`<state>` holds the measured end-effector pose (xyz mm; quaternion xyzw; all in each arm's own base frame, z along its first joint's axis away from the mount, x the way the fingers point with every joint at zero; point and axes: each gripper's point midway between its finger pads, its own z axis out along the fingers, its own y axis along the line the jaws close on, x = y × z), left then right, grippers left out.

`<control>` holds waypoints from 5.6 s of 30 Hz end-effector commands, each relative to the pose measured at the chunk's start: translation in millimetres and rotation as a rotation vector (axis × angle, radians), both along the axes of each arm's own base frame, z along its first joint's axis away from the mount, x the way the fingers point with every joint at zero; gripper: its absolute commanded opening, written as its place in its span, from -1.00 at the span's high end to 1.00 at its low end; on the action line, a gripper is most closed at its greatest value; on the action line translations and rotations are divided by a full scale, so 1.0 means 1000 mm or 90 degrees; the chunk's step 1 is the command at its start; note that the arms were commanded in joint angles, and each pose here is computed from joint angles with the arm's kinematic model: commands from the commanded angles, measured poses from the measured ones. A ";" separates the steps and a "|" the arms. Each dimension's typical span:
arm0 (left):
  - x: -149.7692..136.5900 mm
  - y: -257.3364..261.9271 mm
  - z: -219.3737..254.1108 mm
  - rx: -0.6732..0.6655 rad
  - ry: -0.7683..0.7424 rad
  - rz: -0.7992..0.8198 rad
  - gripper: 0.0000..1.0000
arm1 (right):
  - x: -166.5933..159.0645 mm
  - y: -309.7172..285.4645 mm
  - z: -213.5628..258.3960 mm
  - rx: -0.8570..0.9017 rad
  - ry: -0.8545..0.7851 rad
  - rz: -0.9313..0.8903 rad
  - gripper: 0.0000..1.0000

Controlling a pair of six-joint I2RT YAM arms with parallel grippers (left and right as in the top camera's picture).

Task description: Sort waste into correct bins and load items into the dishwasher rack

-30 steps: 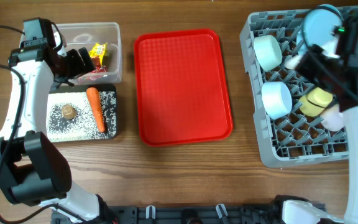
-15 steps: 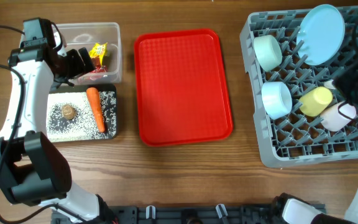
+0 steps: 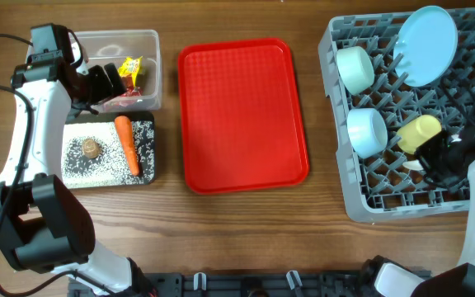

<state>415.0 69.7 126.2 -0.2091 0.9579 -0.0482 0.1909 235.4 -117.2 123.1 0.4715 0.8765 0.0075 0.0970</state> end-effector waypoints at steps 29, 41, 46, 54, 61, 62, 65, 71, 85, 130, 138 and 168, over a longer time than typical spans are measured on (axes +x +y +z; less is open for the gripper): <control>-0.001 0.003 0.004 0.009 -0.005 -0.001 -1.00 | 0.027 0.039 0.057 0.111 -0.231 0.270 0.03; -0.001 0.003 0.004 0.009 -0.005 -0.001 -1.00 | -0.018 0.153 0.231 0.141 -0.518 0.306 -0.99; -0.001 0.003 0.004 0.009 -0.005 -0.001 -1.00 | -0.056 0.151 0.234 0.095 -0.531 0.258 -0.99; -0.001 0.003 0.004 0.009 -0.005 -0.001 -1.00 | -0.065 0.137 0.232 -0.150 -0.519 0.485 -0.99; -0.001 0.003 0.004 0.009 -0.005 -0.001 -1.00 | -0.052 0.133 0.215 -0.235 -0.560 0.527 -0.99; -0.001 0.003 0.004 0.009 -0.005 -0.001 -1.00 | -0.050 0.136 0.212 -0.250 -0.588 0.540 -0.99; -0.001 0.003 0.004 0.009 -0.005 -0.001 -1.00 | -0.042 0.143 0.196 -0.295 -0.675 0.559 -0.99; -0.001 0.003 0.004 0.009 -0.005 -0.001 -1.00 | -0.021 0.149 0.143 -0.345 -0.784 0.566 -0.99; -0.001 0.003 0.004 0.009 -0.005 -0.001 -1.00 | 0.007 0.153 0.058 -0.361 -0.870 0.548 -1.00; -0.143 -0.080 0.230 0.092 -0.605 -0.104 -1.00 | 0.007 0.153 0.056 -0.358 -0.866 0.549 -0.99; -0.154 -0.089 0.160 0.079 -0.755 -0.120 -1.00 | 0.007 0.153 0.056 -0.358 -0.866 0.549 -0.99; -0.169 -0.087 0.031 0.075 -0.704 -0.119 -1.00 | 0.007 0.153 0.056 -0.358 -0.866 0.549 -1.00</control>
